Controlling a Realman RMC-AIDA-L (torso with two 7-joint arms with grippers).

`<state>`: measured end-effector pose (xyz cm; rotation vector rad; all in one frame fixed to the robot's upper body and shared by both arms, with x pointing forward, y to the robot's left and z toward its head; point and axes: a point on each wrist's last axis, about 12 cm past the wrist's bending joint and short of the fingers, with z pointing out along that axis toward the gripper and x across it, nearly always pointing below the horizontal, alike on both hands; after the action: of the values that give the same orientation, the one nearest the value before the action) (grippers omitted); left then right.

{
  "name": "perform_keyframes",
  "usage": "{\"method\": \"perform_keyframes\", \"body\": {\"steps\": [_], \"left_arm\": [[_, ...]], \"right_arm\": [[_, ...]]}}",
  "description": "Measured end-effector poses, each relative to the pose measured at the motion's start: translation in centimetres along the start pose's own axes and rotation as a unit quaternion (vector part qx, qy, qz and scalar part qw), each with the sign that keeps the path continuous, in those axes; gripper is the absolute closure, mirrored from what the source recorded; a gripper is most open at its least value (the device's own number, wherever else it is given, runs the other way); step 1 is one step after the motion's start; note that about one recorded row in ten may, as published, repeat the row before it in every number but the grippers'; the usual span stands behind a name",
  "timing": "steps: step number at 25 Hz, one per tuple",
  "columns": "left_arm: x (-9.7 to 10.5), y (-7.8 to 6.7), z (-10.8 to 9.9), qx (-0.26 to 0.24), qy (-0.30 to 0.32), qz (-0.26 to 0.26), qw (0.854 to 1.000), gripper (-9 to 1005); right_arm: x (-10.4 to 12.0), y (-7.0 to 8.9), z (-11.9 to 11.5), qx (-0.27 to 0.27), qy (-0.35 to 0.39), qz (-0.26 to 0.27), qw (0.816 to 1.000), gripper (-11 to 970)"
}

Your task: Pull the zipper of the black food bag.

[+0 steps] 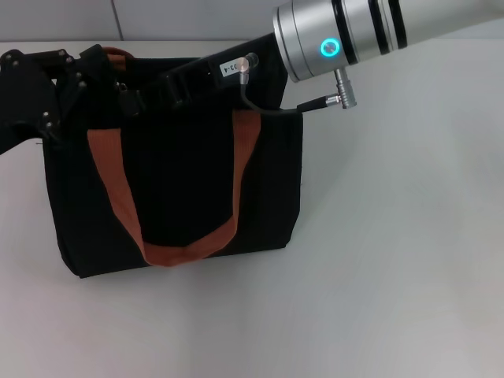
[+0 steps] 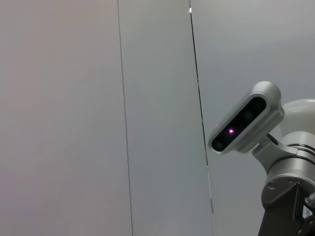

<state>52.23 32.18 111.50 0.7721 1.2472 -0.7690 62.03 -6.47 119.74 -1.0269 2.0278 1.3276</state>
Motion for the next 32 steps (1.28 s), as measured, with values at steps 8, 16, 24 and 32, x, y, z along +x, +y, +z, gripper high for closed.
{"method": "perform_keyframes", "body": {"steps": [8,16,24,32], "left_arm": [[0.1,-0.2,-0.1,-0.001,-0.001,-0.001,1.0,963],[0.2,-0.2,-0.4,-0.009,-0.002,-0.001,1.0,962],[0.1,-0.1,-0.6,-0.014,-0.003,-0.002,1.0,962],[0.1,0.1,-0.5,-0.015,-0.002,-0.003,1.0,962]], "right_arm": [[0.0,0.1,0.0,-0.007,-0.007,-0.018,1.0,913],[0.5,-0.5,-1.0,0.015,-0.017,-0.009,1.0,958],[2.8,-1.6,-4.8,0.09,-0.032,0.017,0.995,944],[4.9,-1.1,-8.9,0.132,-0.069,0.026,0.988,918]]}}
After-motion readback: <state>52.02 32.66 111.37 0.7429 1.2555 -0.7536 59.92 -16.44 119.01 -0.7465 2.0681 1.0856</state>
